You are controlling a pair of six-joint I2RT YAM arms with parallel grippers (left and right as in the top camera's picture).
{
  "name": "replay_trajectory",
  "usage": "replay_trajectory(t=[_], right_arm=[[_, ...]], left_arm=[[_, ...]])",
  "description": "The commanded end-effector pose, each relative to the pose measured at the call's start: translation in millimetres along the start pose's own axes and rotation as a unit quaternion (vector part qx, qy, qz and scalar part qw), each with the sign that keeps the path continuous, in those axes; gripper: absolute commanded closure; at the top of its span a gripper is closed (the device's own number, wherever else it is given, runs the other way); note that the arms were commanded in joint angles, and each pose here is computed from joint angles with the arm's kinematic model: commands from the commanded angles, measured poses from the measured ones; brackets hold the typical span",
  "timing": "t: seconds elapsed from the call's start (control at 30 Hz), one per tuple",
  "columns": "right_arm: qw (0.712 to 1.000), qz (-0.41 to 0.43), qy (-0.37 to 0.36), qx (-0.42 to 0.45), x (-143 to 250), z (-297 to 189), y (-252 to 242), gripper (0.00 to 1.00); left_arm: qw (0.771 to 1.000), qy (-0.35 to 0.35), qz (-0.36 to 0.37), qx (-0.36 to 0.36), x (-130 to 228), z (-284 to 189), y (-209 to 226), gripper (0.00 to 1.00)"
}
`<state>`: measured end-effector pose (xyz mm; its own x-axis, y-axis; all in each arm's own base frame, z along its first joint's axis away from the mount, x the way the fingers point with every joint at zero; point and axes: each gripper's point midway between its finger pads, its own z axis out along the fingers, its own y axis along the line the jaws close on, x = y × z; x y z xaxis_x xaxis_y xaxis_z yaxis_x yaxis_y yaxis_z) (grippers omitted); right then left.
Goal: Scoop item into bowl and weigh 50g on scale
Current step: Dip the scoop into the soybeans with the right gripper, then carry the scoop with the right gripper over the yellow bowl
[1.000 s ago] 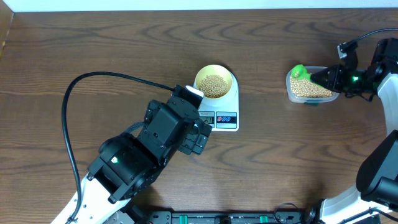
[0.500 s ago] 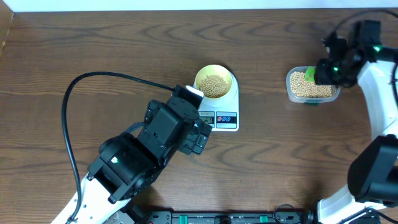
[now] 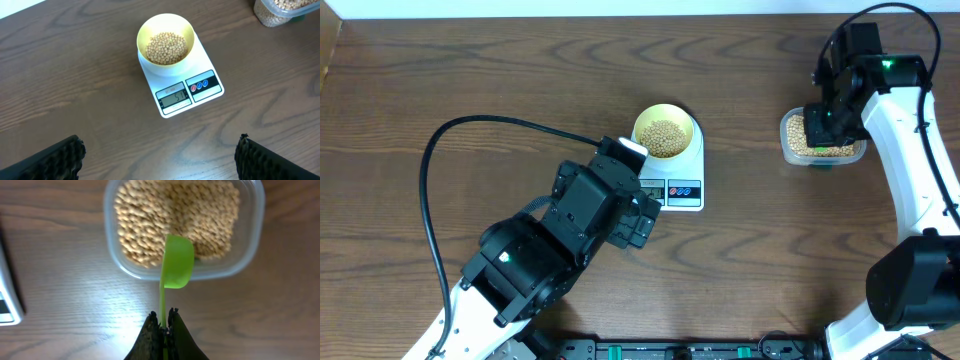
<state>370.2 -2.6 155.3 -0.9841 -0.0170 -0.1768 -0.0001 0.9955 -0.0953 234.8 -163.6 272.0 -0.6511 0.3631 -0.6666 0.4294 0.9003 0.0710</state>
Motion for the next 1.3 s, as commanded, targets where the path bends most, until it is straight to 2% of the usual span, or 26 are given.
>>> replay_trajectory(t=[0.0, 0.23, 0.4, 0.47, 0.53, 0.63, 0.73, 0.9, 1.07, 1.27], right_arm=[[0.998, 0.024, -0.012, 0.052, 0, -14, -17, 0.99], [0.994, 0.021, -0.023, 0.103, -5, -17, -32, 0.99], [0.988, -0.017, -0.031, 0.150, -9, -23, -33, 0.99], [0.988, -0.042, -0.042, 0.143, -15, -23, -23, 0.99], [0.990, -0.071, -0.059, 0.103, -23, -21, -3, 0.99], [0.987, -0.126, -0.097, -0.012, -37, -22, 50, 0.99], [0.968, -0.169, -0.144, -0.115, -51, -34, 100, 0.99], [0.932, -0.219, -0.190, -0.216, -57, -55, 153, 0.99], [0.900, -0.274, -0.194, -0.279, -44, -67, 185, 0.99], [0.878, -0.330, -0.201, -0.283, -35, -68, 200, 0.99]], left_arm=[[1.000, -0.001, -0.002, -0.006, -1, -1, 3, 0.02], [1.000, -0.001, -0.002, -0.006, -1, -1, 3, 0.02], [1.000, -0.001, -0.002, -0.006, -1, -1, 3, 0.02], [1.000, -0.001, -0.002, -0.006, -1, -1, 3, 0.02], [1.000, -0.001, -0.002, -0.006, -1, -1, 3, 0.02], [1.000, -0.001, -0.002, -0.006, -1, -1, 3, 0.02], [1.000, -0.001, -0.002, -0.006, -1, -1, 3, 0.02], [1.000, -0.001, -0.002, -0.006, -1, -1, 3, 0.02], [1.000, -0.001, -0.002, -0.006, -1, -1, 3, 0.02], [1.000, -0.001, -0.002, -0.006, -1, -1, 3, 0.02]])
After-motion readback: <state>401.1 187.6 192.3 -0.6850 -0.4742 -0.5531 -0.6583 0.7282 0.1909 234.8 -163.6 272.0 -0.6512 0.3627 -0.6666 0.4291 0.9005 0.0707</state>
